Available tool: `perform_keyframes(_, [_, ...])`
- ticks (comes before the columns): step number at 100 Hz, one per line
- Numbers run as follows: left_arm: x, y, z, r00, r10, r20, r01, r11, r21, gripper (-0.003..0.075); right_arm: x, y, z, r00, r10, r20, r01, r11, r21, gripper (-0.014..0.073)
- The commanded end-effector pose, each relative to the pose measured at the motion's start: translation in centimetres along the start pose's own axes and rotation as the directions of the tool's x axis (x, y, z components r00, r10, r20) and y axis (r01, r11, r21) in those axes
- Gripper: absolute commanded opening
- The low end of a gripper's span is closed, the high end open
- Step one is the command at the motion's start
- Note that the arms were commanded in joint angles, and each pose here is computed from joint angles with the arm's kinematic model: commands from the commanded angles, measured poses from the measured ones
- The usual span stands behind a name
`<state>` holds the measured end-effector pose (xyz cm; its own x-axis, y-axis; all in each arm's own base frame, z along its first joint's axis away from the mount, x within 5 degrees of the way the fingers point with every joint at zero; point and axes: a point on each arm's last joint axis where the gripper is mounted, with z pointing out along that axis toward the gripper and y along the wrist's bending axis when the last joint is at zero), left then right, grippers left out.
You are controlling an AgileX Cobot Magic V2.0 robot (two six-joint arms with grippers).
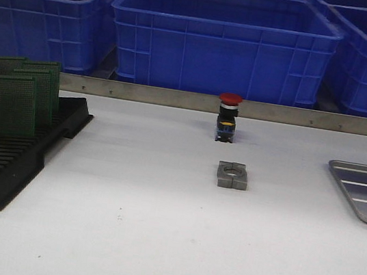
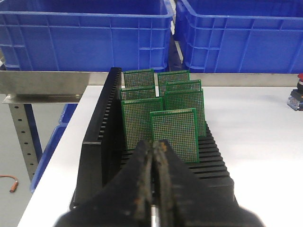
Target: Place circuit board on tray
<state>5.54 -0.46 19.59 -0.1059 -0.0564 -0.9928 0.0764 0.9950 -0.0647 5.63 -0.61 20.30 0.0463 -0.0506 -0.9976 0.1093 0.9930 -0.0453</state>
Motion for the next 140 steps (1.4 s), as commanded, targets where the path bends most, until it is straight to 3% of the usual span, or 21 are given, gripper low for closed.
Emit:
perform_keyframes(1, [0.7, 0.1, 0.1, 0.998, -0.010, 0.066, 0.010, 1.000, 0.004, -0.0020, -1.4, 0.0, -0.3, 0.992, -0.019, 0.126, 0.019, 1.000, 0.006, -0.0062])
perform_keyframes(38, [-1.8, -0.1, -0.4, 0.961, -0.012, 0.277, 0.007, 1.000, 0.020, -0.0020, -1.4, 0.0, -0.3, 0.992, -0.019, 0.126, 0.019, 1.000, 0.006, -0.0062])
perform_keyframes(55, [-4.9, -0.3, -1.4, 0.973, -0.012, 0.230, 0.008, 1.000, 0.016, -0.0020, -1.4, 0.0, -0.3, 0.992, -0.019, 0.126, 0.019, 1.000, 0.006, -0.0062])
perform_keyframes(69, [-8.3, -0.5, -2.0, 0.989, -0.011, 0.146, 0.009, 1.000, 0.010, -0.0020, -1.4, 0.0, -0.3, 0.992, -0.019, 0.126, 0.019, 1.000, 0.006, -0.0062])
perform_keyframes(85, [-11.5, -0.7, -0.9, 0.999, -0.010, -0.045, 0.010, 1.000, -0.004, -0.0020, -1.4, 0.0, -0.3, 0.992, -0.019, 0.126, 0.019, 1.000, 0.006, -0.0062])
perform_keyframes(100, [-13.7, -1.0, 1.7, 0.972, -0.034, -0.234, 0.032, 0.999, -0.010, -0.0020, -1.4, 0.0, -0.3, 0.992, -0.019, 0.126, 0.019, 1.000, 0.006, -0.0062])
perform_keyframes(119, [-15.6, -1.2, 6.3, 0.927, -0.053, -0.371, 0.050, 0.999, -0.018, -0.0014, -1.4, 0.0, -0.3, 0.992, -0.019, 0.126, 0.019, 1.000, 0.006, -0.0062])
perform_keyframes(128, [-15.7, -1.3, 8.7, 0.890, -0.049, -0.454, 0.047, 0.999, -0.016, 0.0060, -1.4, 0.0, -0.3, 0.992, -0.019, 0.126, 0.019, 1.000, 0.006, -0.0062])
perform_keyframes(140, [-15.9, -1.7, 11.6, 0.858, 0.013, -0.514, 0.010, 0.999, 0.041, 0.0283, -1.4, 0.0, -0.3, 0.992, -0.019, 0.126, 0.019, 1.000, 0.006, -0.0062])
